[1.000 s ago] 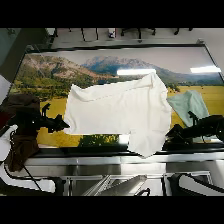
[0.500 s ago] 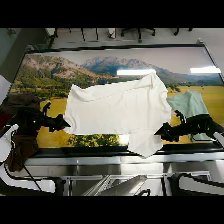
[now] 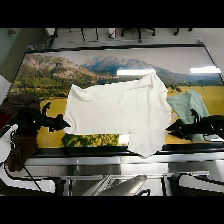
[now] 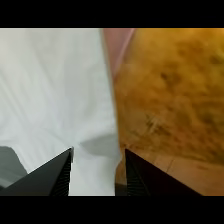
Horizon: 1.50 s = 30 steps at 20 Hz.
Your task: Fold the shirts.
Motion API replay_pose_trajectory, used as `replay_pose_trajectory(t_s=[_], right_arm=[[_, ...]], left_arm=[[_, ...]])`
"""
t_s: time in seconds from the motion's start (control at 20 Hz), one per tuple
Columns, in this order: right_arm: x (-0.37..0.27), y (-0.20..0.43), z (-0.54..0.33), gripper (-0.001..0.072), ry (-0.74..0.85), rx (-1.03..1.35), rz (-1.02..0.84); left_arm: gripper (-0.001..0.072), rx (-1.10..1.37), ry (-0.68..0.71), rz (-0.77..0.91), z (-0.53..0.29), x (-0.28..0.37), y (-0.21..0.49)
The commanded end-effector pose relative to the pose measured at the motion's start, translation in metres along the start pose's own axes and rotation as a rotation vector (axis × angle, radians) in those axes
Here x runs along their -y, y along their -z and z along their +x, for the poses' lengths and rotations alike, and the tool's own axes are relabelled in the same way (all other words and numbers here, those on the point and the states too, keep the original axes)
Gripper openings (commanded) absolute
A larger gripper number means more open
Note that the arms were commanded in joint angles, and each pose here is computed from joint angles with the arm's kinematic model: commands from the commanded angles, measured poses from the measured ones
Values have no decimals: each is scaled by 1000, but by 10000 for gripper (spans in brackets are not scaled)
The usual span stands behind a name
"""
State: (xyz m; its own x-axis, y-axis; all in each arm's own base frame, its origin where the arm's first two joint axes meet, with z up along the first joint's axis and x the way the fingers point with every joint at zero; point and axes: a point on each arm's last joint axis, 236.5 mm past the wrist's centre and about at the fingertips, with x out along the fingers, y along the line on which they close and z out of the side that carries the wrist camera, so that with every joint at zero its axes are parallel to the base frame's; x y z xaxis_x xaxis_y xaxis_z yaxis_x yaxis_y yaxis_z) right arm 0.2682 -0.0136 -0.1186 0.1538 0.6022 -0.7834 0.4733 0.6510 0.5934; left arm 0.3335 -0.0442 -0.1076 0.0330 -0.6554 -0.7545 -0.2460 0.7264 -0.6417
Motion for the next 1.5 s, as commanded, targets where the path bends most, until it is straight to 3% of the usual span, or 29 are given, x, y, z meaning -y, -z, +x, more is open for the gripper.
replay_pose_trajectory(t_s=[0.0,0.45,0.5,0.55,0.6,0.7,0.8,0.95,1.1,1.3,1.45], right_arm=[[10,-20,-5,430,32,81,1],[-18,-13,26,425,-26,16,-56],[-24,-8,32,353,-28,-12,-72],[-31,-2,37,213,-35,-35,-92],[-39,2,39,196,-45,-50,-115],[-54,8,33,15,-73,-80,-152],[-88,3,4,16,-138,-41,-214],[-190,-22,-109,16,-270,275,-451],[-313,10,-282,16,-263,814,-851],[-418,165,-467,17,-160,1549,-1272],[-432,242,-519,16,-89,1824,-1351]], left_arm=[[22,7,-1,-1,0,0,-2],[22,15,2,-4,0,1,-4],[22,14,3,-4,0,1,-3],[22,8,7,-4,0,2,-2],[22,0,13,-4,0,4,0],[22,-5,39,9,-6,14,-1],[22,51,69,64,-30,41,-10],[22,286,108,282,-115,126,-21],[22,761,62,606,-259,247,8],[22,1646,32,957,-467,390,195],[21,1945,-61,1045,-517,409,304]])
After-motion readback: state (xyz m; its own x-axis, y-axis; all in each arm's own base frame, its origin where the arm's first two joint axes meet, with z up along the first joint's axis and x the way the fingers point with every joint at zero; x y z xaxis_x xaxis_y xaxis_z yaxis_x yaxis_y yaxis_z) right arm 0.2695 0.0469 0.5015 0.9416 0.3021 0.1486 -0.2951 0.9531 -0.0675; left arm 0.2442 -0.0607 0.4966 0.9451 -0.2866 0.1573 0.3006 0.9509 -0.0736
